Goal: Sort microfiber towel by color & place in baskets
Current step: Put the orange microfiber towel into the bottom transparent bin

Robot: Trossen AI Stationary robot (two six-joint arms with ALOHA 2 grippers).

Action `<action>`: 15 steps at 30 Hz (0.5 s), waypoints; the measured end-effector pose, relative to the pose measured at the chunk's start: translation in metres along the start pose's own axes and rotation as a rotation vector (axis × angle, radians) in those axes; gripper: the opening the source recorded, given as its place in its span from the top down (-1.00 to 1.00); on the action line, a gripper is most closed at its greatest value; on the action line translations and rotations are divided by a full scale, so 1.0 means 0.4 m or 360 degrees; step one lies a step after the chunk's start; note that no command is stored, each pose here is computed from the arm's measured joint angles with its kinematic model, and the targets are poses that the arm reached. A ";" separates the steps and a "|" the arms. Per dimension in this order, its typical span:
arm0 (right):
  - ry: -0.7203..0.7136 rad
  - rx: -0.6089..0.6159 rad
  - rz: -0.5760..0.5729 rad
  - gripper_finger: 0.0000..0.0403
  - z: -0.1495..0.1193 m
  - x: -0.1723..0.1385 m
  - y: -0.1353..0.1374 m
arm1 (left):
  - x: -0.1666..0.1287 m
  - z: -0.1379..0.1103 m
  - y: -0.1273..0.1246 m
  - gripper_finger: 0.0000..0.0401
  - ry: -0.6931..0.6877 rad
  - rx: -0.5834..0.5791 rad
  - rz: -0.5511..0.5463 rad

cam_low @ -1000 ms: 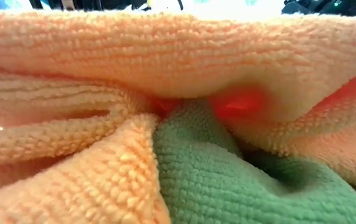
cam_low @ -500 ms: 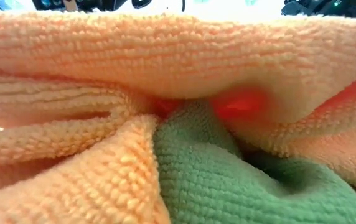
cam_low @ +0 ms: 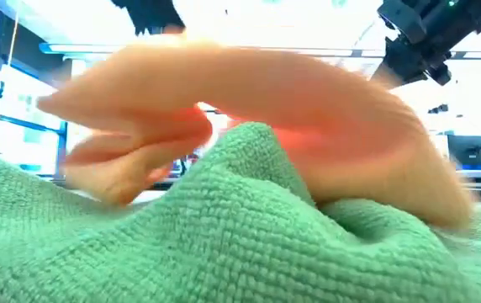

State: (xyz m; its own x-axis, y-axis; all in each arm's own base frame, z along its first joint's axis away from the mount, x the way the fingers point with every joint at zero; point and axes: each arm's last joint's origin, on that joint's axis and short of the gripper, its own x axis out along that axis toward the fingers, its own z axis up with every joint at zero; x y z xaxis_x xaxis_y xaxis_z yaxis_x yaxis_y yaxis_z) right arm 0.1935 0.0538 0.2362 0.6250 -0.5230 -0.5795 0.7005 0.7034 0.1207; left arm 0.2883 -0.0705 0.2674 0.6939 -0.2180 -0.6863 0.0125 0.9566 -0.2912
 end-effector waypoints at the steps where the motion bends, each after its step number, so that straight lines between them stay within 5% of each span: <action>1: -0.0026 0.0010 -0.0001 0.98 0.002 0.000 0.002 | -0.037 0.021 -0.007 1.00 -0.0080 0.0051 0.0046; 8: -0.0226 -0.0033 0.0041 0.98 0.030 0.000 0.023 | -0.235 0.139 -0.039 1.00 -0.0549 0.0349 0.0318; 15: -0.0554 -0.0257 0.0255 0.98 0.103 -0.012 0.071 | -0.326 0.245 -0.017 1.00 -0.0745 0.0472 0.0489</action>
State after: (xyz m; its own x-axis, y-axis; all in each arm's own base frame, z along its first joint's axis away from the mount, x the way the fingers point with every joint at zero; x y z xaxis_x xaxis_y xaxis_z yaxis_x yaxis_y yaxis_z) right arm 0.2246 0.0562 0.2755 0.8202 -0.5129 -0.2534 0.5392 0.8411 0.0428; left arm 0.2682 -0.0294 0.4243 0.9380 0.1188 -0.3255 -0.0851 0.9896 0.1160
